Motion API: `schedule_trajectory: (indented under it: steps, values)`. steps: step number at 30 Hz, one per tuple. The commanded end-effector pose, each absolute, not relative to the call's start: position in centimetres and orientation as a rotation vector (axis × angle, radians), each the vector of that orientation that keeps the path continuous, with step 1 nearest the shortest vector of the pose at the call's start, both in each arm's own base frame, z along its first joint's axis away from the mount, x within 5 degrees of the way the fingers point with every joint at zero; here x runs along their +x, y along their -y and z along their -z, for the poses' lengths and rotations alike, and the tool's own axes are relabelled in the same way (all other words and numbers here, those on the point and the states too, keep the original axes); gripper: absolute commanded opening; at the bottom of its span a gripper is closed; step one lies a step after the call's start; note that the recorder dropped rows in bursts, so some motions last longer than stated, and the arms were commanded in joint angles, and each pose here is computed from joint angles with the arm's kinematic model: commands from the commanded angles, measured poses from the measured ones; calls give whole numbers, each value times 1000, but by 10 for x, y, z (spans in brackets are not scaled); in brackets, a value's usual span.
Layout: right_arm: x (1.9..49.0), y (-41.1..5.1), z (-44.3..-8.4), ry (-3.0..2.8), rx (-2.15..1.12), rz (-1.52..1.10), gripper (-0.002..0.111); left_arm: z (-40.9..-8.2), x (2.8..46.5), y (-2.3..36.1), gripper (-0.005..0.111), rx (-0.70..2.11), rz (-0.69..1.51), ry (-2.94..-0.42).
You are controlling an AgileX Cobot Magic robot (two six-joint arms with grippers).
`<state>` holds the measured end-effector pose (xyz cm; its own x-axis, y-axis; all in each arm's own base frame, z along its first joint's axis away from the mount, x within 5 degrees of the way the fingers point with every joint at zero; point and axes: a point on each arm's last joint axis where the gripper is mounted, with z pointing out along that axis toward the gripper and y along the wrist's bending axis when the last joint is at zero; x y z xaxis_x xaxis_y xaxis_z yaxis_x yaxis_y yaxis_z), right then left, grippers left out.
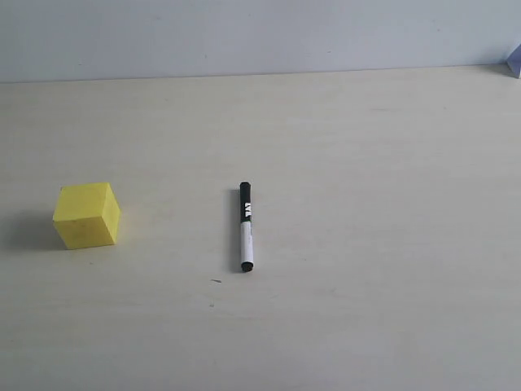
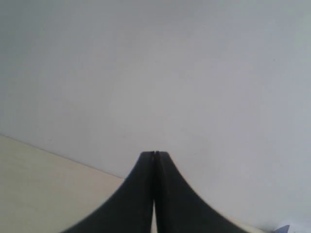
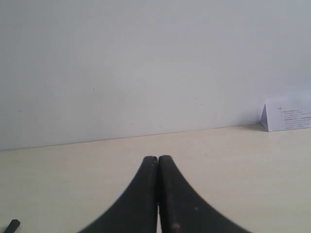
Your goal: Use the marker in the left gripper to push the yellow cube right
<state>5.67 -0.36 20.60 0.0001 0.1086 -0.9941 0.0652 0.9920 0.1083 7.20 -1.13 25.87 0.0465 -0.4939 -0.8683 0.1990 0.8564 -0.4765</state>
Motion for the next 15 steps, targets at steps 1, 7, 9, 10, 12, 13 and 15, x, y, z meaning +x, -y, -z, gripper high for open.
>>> schedule_trajectory:
  steps: [1, 7, 9, 10, 12, 13, 15]
  values:
    - [56, 3, -205, -1566, 132, -35, 0, -294, 96, 13, 2, -220, 444, -1544]
    - [56, 3, -205, -1566, 132, -35, 0, -314, 143, 17, 18, -100, 207, -1904]
    - [56, 3, -205, -1566, 132, -35, 0, -318, 163, 20, 33, -114, 204, -2050]
    - [56, 3, -205, -1566, 132, -35, 0, -318, 170, 23, 39, -110, 204, -2118]
    - [56, 3, -205, -1566, 132, -35, 0, -319, 190, 31, 50, -62, 239, -2253]
    - [56, 3, -205, -1566, 132, -35, 0, -322, 198, 36, 53, -48, 288, -2297]
    - [56, 3, -205, -1566, 132, -35, 0, -319, 217, 49, 54, 2, 411, -2410]
